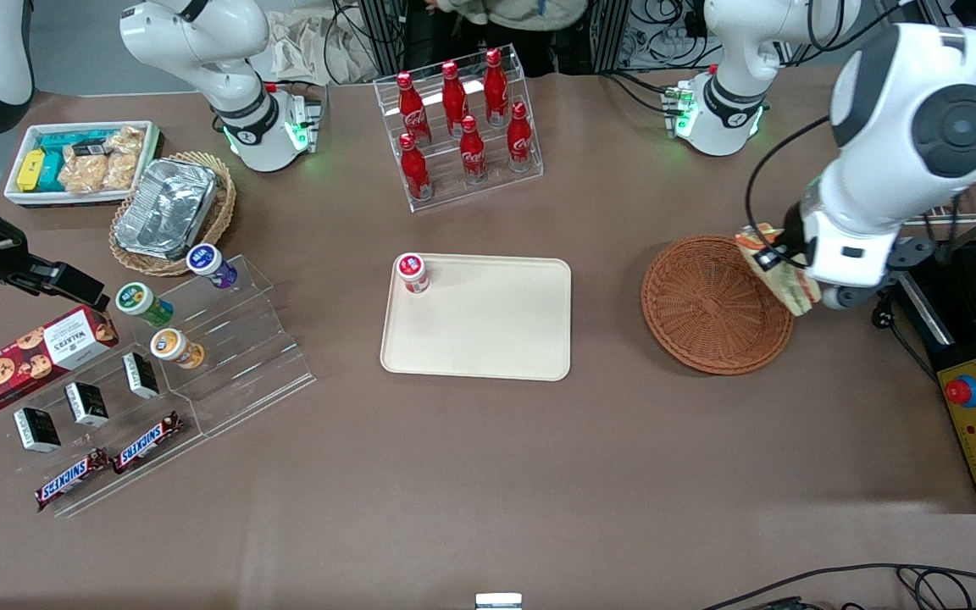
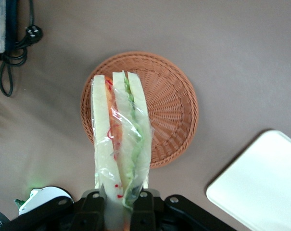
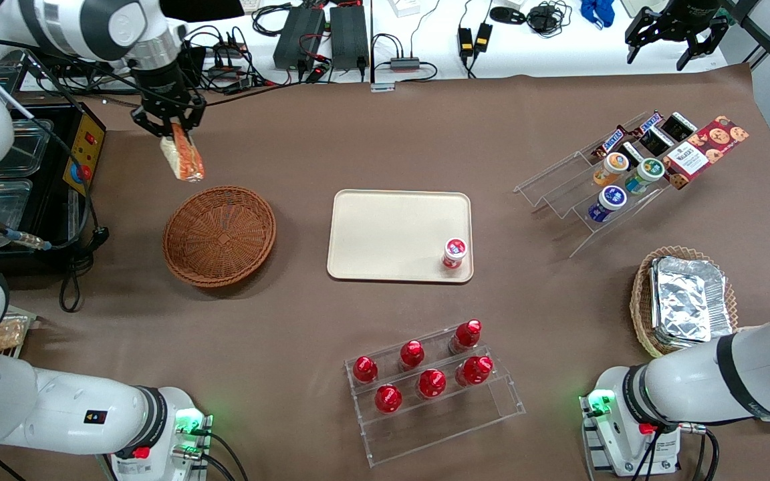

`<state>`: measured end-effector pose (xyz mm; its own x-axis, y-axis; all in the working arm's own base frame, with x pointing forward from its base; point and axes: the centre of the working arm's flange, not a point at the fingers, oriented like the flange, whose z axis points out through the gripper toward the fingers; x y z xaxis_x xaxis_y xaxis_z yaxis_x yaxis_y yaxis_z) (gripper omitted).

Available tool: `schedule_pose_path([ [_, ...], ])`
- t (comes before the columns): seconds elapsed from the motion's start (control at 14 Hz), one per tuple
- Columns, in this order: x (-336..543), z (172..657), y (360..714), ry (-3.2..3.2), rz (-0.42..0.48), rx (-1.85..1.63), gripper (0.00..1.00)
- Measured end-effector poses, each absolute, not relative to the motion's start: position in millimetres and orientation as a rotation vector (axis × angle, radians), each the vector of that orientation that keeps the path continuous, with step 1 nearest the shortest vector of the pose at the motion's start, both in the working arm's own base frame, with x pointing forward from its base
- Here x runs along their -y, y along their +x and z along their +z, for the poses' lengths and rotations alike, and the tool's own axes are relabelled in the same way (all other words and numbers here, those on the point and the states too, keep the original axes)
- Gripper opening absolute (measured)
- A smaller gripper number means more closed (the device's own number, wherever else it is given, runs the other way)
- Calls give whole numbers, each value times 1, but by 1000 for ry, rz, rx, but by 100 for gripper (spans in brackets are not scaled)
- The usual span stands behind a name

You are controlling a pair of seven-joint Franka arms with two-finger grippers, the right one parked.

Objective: Place sandwich from basket to tray
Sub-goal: 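Carry the held sandwich over to the cream tray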

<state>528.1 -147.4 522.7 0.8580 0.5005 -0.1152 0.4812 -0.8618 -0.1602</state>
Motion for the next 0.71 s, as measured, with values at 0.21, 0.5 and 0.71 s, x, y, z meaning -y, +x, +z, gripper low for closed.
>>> schedule_pose_path([
  [0.21, 194, 523, 513, -2937, 227, 630, 19],
  [0.5, 266, 512, 481, -2950, 261, 399, 19],
  [0.71, 323, 484, 468, -3001, 280, 257, 19],
])
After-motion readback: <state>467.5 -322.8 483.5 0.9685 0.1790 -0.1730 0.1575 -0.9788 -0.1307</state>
